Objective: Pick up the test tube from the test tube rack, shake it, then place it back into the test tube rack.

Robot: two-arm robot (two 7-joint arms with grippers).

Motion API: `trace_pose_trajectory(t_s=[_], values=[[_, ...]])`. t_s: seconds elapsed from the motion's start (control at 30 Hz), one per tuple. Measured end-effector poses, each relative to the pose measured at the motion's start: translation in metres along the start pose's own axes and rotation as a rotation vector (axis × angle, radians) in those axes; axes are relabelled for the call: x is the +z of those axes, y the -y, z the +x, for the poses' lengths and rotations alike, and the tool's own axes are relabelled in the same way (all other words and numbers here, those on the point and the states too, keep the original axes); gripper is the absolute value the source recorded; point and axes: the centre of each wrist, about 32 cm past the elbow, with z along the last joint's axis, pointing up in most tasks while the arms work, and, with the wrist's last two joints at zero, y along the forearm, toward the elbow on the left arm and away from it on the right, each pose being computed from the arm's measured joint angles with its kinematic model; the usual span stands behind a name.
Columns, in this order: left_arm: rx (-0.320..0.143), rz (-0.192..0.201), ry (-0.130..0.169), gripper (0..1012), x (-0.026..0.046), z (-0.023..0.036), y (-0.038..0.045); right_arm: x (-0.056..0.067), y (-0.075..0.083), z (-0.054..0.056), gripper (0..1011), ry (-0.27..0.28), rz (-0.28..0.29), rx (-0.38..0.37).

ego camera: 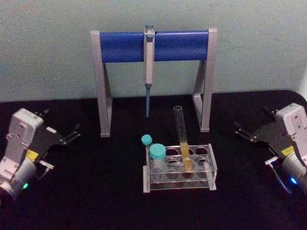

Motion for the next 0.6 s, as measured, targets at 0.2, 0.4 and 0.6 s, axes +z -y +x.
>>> trace_pose_trajectory(t_s=[0.2,0.4,0.6], values=[[0.000,0.000,0.000,1001,0.0000,0.0000,0.0000,0.0000,0.0000,0.0000,1000,0.000,0.000,0.000],[0.000,0.000,0.000,1001,0.0000,0.0000,0.0000,0.0000,0.0000,0.0000,1000,0.000,0.000,0.000],[0.000,0.000,0.000,1001,0.0000,0.0000,0.0000,0.0000,0.0000,0.0000,1000,0.000,0.000,0.000]])
